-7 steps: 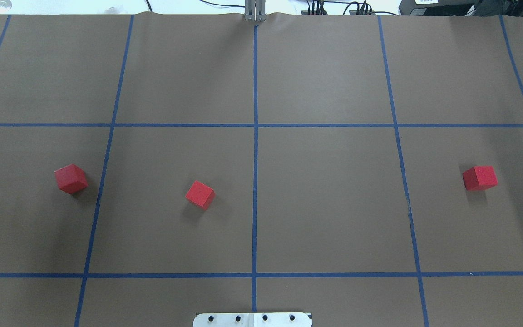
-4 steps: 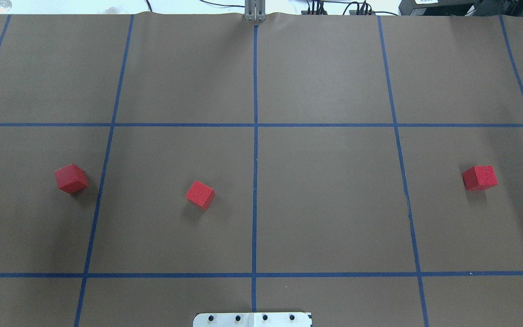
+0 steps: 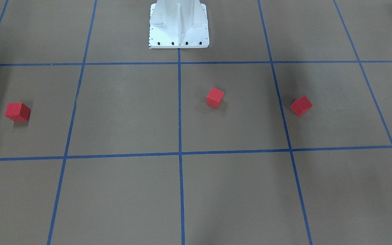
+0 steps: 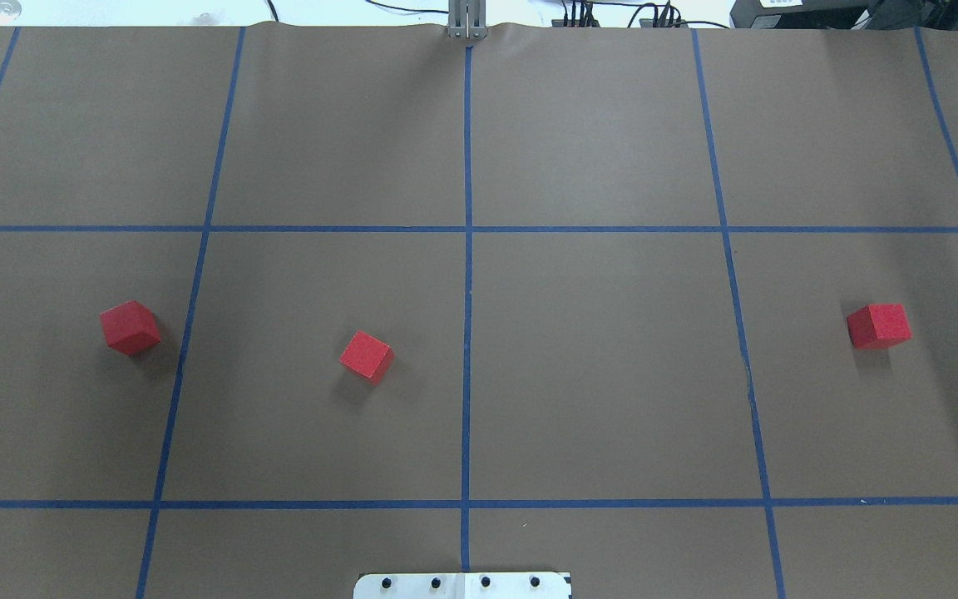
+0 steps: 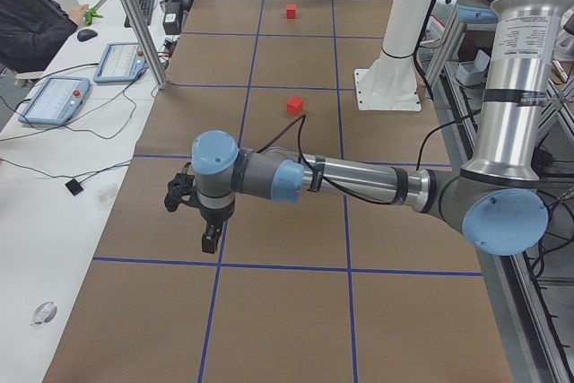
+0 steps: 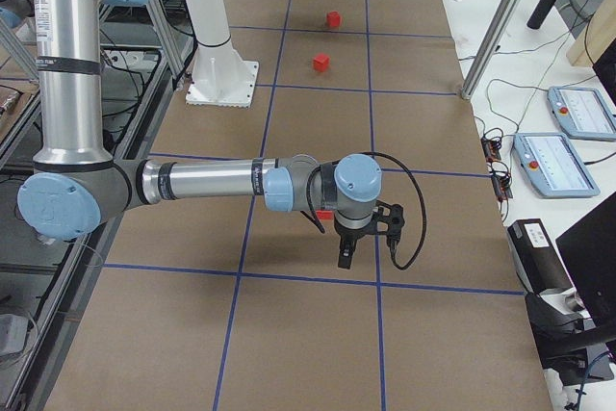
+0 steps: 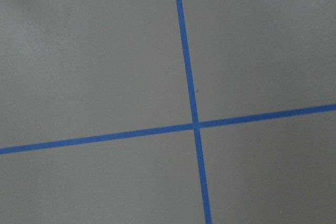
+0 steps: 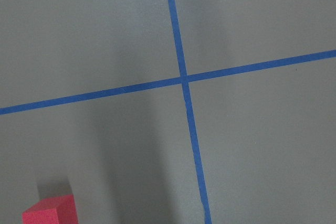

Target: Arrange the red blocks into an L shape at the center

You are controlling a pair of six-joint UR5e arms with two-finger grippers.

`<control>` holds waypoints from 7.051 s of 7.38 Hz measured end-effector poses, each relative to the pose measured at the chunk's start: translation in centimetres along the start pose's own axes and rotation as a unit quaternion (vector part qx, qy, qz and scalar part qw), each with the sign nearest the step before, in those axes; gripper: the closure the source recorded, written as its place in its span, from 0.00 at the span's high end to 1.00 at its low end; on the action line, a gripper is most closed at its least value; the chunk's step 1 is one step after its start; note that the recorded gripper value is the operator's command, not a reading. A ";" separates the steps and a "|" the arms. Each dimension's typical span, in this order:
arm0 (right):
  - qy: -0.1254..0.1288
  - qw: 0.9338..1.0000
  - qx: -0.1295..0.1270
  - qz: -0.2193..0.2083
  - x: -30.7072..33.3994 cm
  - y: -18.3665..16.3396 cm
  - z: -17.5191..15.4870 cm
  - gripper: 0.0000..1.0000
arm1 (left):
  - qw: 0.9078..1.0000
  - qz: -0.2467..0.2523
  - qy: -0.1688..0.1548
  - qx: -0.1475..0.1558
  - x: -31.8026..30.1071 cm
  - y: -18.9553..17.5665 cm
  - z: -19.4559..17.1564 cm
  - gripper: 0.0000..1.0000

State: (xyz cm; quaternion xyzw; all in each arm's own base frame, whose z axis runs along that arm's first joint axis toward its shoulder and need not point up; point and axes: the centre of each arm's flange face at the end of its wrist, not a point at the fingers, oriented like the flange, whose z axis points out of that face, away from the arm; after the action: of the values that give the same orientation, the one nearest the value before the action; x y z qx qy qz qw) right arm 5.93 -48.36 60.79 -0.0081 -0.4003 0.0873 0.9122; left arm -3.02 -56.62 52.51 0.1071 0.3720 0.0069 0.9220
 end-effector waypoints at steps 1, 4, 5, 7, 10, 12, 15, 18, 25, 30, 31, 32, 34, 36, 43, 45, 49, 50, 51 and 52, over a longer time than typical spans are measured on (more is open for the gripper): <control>-0.001 1.000 0.002 -0.002 -0.2 -0.1 -0.1 0.99 | 1.000 -0.007 0.016 0.002 6.8 -1.8 0.4 1.00; -0.003 1.000 0.005 -0.012 -1.3 -0.8 -0.4 0.99 | 0.988 -0.132 0.076 -0.027 29.7 -2.3 2.9 1.00; -0.003 1.000 0.005 -0.017 -1.8 -1.1 -0.3 0.99 | 0.980 -0.178 0.080 -0.031 37.5 -1.1 4.1 1.00; -0.003 1.000 0.002 -0.021 -2.4 -1.2 0.0 0.99 | 0.962 -0.260 0.073 -0.030 47.3 2.7 6.6 0.99; -0.005 1.000 0.003 -0.023 -2.7 -1.2 -0.1 0.99 | 0.918 -0.393 0.035 -0.045 53.3 7.8 10.1 0.99; -0.005 1.000 0.004 -0.023 -2.7 -1.2 -0.1 0.99 | 0.909 -0.413 -0.002 -0.050 58.5 11.5 11.5 0.99; -0.005 1.000 0.004 -0.023 -2.8 -1.2 -0.2 0.99 | 0.911 -0.408 -0.022 -0.052 61.5 14.6 12.8 0.99; -0.007 1.000 0.004 -0.023 -2.8 -1.2 -0.2 0.99 | 0.909 -0.413 -0.037 -0.049 61.9 15.4 14.4 0.99; -0.003 1.000 0.002 -0.023 -2.5 -1.1 0.1 0.99 | 0.905 -0.421 -0.052 -0.037 63.8 14.0 16.6 0.99; -0.002 1.000 0.001 -0.023 -2.2 -1.0 0.2 0.99 | 0.901 -0.427 -0.068 -0.042 64.3 15.7 18.4 0.46; -0.002 1.000 0.001 -0.024 -2.3 -1.0 0.2 0.99 | 0.901 -0.427 -0.068 -0.043 64.3 15.7 18.4 0.07; -0.002 1.000 0.001 -0.024 -2.3 -1.0 0.2 0.99 | 0.901 -0.427 -0.063 -0.043 64.5 15.7 18.0 0.00; -0.002 1.000 0.002 -0.025 -2.4 -1.1 0.1 0.99 | 0.903 -0.425 -0.036 -0.040 64.8 15.0 15.4 0.00; -0.002 1.000 0.002 -0.026 -2.4 -1.2 0.1 0.99 | 0.907 -0.421 -0.012 -0.026 63.8 12.9 12.4 0.00; -0.005 1.000 0.003 -0.026 -2.7 -1.2 -0.1 0.99 | 0.993 -0.116 0.000 0.037 72.0 6.4 13.8 0.00; -0.006 1.000 0.003 -0.026 -2.7 -1.2 0.0 0.99 | 0.997 -0.063 0.000 0.042 73.1 4.5 16.5 0.00; -0.006 1.000 0.002 -0.026 -2.7 -1.2 0.0 0.99 | 0.999 0.002 -0.007 0.048 72.3 2.7 17.1 0.00; -0.006 1.000 0.003 -0.026 -2.7 -1.2 0.0 0.99 | 0.999 0.007 -0.007 0.047 72.5 2.5 17.2 0.00; -0.006 1.000 0.003 -0.026 -2.7 -1.2 0.0 0.99 | 0.999 0.004 -0.005 0.048 72.8 2.4 17.1 0.00; -0.006 1.000 0.003 -0.027 -2.7 -1.2 -0.1 0.99 | 0.999 -0.005 -0.004 0.047 73.2 2.3 17.1 0.00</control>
State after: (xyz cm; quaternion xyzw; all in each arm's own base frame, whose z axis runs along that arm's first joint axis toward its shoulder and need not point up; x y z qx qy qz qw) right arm 4.37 -49.99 58.87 0.0057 -0.4055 0.0642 0.9118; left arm 61.76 -50.94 14.84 0.1490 0.3688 -0.0159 0.9174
